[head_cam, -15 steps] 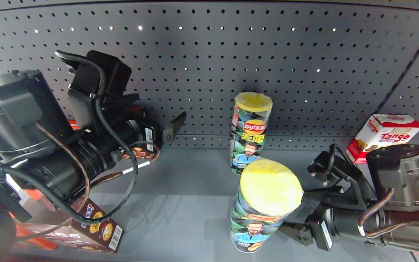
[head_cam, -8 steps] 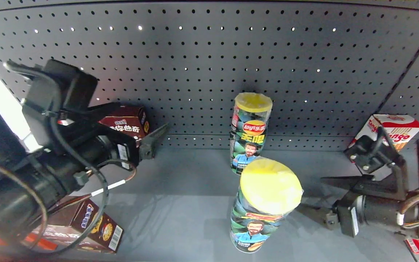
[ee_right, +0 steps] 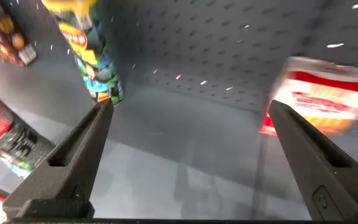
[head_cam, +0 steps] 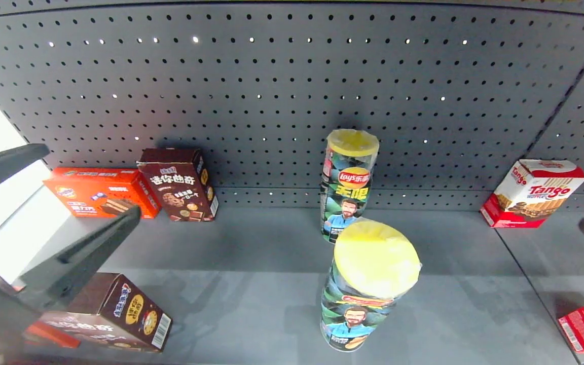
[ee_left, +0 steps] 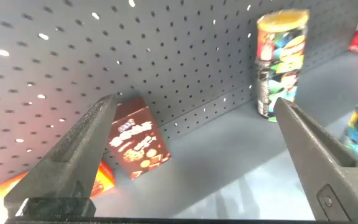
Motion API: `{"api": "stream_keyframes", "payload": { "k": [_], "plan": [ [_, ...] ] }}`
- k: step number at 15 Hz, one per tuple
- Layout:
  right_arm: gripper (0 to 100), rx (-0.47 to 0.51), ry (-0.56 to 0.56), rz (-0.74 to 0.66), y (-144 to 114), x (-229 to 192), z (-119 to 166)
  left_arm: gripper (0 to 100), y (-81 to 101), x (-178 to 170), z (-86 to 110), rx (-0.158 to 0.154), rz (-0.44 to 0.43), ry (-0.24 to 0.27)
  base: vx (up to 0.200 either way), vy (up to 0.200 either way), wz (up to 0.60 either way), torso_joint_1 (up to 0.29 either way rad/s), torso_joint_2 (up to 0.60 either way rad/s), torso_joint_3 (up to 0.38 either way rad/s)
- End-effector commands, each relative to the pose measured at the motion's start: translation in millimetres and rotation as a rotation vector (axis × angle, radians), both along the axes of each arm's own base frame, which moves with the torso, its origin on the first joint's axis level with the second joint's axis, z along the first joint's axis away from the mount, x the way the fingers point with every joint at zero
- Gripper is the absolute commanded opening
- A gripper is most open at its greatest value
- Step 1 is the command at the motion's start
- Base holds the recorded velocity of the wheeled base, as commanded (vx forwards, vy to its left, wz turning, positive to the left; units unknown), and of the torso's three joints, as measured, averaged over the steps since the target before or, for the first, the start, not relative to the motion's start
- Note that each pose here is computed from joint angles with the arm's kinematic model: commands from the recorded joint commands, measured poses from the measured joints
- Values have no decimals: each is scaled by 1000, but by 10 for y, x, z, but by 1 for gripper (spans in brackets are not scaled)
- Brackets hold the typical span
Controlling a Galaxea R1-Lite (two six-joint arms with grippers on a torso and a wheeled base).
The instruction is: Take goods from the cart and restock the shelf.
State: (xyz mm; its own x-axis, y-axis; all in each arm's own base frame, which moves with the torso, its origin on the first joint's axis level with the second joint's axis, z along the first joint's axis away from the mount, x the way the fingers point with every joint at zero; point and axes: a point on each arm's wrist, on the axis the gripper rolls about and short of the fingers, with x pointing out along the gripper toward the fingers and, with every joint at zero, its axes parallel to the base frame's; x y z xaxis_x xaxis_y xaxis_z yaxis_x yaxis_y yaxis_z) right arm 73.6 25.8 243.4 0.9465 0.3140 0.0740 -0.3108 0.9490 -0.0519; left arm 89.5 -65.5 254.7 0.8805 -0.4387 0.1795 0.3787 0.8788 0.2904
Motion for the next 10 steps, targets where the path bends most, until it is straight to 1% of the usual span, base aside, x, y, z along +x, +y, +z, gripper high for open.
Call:
{"api": "stream_keyframes", "payload": {
  "k": [1,2,3,4,5,7,8,9,10],
  "plan": [
    [100,39,-116,-31,-192,-514,-197,100,249,-329,-2,-46,-9,-90,0,0,0,0,0,0],
    [100,43,-126,-31,-221,-602,-283,100,320,-415,-37,-51,-6,-117,0,0,0,0,0,0],
    [100,47,-139,-32,-247,-679,-349,100,379,-486,-102,-50,-3,-130,0,0,0,0,0,0],
    [100,49,-143,-32,-269,-746,-420,100,440,-561,-185,-42,0,-136,0,0,0,0,0,0],
    [100,46,-135,-31,-288,-805,-508,100,511,-647,-271,-26,-1,-126,0,0,0,0,0,0],
    [100,35,-109,-31,-326,-917,-671,100,646,-813,-431,11,-7,-81,0,0,0,0,0,0],
    [100,33,-103,-32,-332,-937,-701,100,673,-846,-467,18,-8,-71,0,0,0,0,0,0],
    [100,30,-94,-31,-355,-1004,-786,100,750,-940,-571,33,-9,-49,0,0,0,0,0,0],
    [100,29,-90,-32,-365,-1037,-854,100,794,-993,-640,40,-10,-39,0,0,0,0,0,0]
  ]
}}
